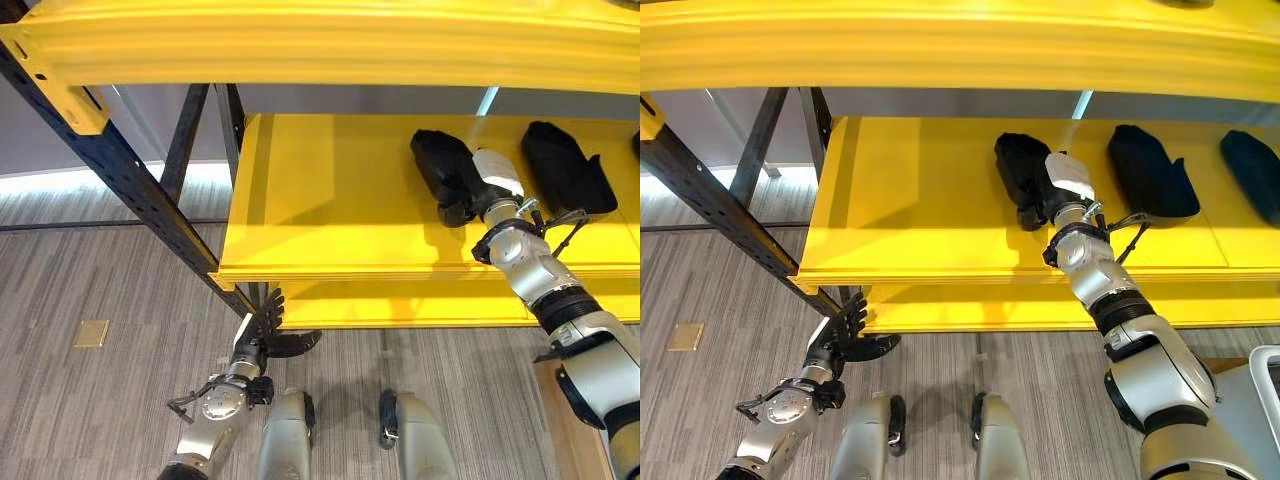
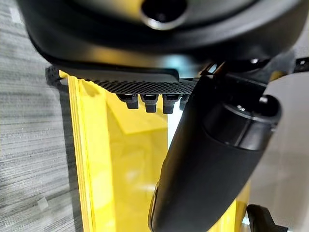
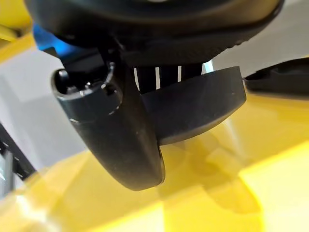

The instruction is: Move parts from the plastic box to the shelf.

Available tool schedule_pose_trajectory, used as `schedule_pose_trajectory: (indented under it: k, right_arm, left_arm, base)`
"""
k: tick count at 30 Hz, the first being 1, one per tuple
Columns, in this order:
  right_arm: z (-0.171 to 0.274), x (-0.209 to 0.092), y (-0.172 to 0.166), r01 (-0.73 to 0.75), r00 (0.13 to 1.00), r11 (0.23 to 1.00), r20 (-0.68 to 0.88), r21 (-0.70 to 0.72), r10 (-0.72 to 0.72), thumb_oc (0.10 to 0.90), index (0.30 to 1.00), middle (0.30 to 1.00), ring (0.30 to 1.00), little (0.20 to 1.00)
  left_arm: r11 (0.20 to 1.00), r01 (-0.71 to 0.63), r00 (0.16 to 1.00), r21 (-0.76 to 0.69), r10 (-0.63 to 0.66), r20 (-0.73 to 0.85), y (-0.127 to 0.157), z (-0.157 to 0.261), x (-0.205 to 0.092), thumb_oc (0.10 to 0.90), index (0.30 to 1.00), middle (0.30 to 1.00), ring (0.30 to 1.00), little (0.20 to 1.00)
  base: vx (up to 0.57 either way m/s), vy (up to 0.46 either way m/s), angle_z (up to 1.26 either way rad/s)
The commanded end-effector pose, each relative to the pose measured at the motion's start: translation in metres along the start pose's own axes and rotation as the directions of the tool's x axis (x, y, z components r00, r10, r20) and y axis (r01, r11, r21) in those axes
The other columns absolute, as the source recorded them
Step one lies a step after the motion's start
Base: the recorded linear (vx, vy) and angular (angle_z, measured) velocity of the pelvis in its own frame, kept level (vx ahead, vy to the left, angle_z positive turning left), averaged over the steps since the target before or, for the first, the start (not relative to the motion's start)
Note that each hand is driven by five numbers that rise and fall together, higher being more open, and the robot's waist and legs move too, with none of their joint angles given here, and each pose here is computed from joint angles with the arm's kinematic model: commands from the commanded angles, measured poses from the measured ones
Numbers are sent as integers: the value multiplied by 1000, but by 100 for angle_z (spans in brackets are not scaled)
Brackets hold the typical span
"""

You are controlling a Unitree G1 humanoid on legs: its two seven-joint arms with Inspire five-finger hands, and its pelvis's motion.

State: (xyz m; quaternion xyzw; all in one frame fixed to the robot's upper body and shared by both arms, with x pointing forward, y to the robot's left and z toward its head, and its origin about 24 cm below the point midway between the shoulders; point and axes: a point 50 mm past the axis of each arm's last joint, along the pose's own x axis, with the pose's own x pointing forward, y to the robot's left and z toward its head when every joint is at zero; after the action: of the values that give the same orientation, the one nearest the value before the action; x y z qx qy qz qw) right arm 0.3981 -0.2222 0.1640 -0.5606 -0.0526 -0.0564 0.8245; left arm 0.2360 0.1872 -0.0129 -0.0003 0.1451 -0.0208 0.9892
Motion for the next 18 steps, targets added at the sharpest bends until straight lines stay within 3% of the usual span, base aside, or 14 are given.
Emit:
schedule_pose_trajectory:
  k: [1,18]
  right_arm:
    - [21,15,-57,219,972,976,81,-1,-218,400,300,300,300,300]
    - [18,19,-43,163,986,986,28,-40,-162,400,300,300,300,300]
  left_arm:
    - [998,51,979,-20,-46,199,-5,36,2,900,1000,1000,1000,1000]
    - [998,67,976,-14,-63,208,-9,38,5,900,1000,1000,1000,1000]
  base:
    - [0,0,0]
    - [0,0,0]
